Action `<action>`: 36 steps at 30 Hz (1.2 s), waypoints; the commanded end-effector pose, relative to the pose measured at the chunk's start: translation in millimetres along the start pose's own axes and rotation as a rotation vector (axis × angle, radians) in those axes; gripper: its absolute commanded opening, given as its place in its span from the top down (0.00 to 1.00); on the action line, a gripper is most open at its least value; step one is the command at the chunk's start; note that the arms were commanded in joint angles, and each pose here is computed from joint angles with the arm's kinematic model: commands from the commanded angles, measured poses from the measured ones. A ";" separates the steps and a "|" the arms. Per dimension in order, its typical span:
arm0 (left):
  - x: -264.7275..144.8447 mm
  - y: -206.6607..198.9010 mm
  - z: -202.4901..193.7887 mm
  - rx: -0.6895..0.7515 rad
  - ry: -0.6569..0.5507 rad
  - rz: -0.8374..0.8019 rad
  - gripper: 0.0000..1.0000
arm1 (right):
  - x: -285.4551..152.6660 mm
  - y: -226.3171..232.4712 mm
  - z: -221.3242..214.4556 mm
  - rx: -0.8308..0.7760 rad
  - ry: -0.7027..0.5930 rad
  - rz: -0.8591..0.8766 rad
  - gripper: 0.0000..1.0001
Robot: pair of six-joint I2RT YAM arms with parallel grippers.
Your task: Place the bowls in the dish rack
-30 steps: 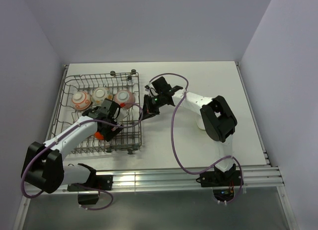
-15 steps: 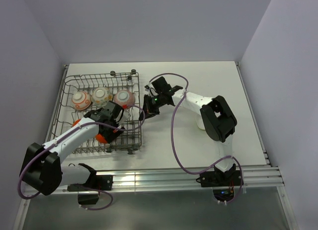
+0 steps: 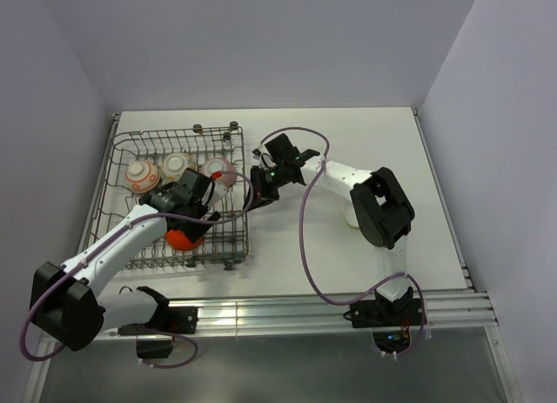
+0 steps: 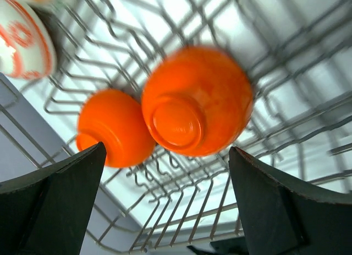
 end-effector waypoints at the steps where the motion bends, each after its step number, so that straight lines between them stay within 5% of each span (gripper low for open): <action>1: -31.1 9.9 29.6 -0.105 -0.167 -0.040 0.01 | -3.7 4.1 4.7 -0.084 -0.030 -0.031 0.77; 3: -41.4 16.7 40.4 -0.154 -0.224 -0.081 0.01 | -7.4 6.8 5.4 -0.087 -0.040 -0.031 0.51; 11: -71.4 48.1 63.1 -0.316 -0.378 -0.223 0.00 | -25.4 12.5 4.0 -0.107 -0.074 -0.059 0.15; 19: -86.7 49.9 84.5 -0.356 -0.503 -0.416 0.00 | -96.2 -5.9 5.0 -0.195 -0.090 -0.119 0.13; 27: -82.5 37.7 101.0 -0.336 -0.544 -0.589 0.00 | -221.6 -57.4 3.1 -0.360 -0.174 -0.231 0.19; 36: -75.9 41.8 115.3 -0.426 -0.589 -0.576 0.07 | -325.4 -157.6 -23.6 -0.128 -0.186 -0.477 0.36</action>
Point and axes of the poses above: each gripper's point midway between its finger pads, its own x axis out along the fingers, its own y axis along the line the jaws close on, z = x × y, the point moved 7 cm from there along -x, back along the fingers, and after that the axes turned 2 degrees about -x, right-handed, at the moved point
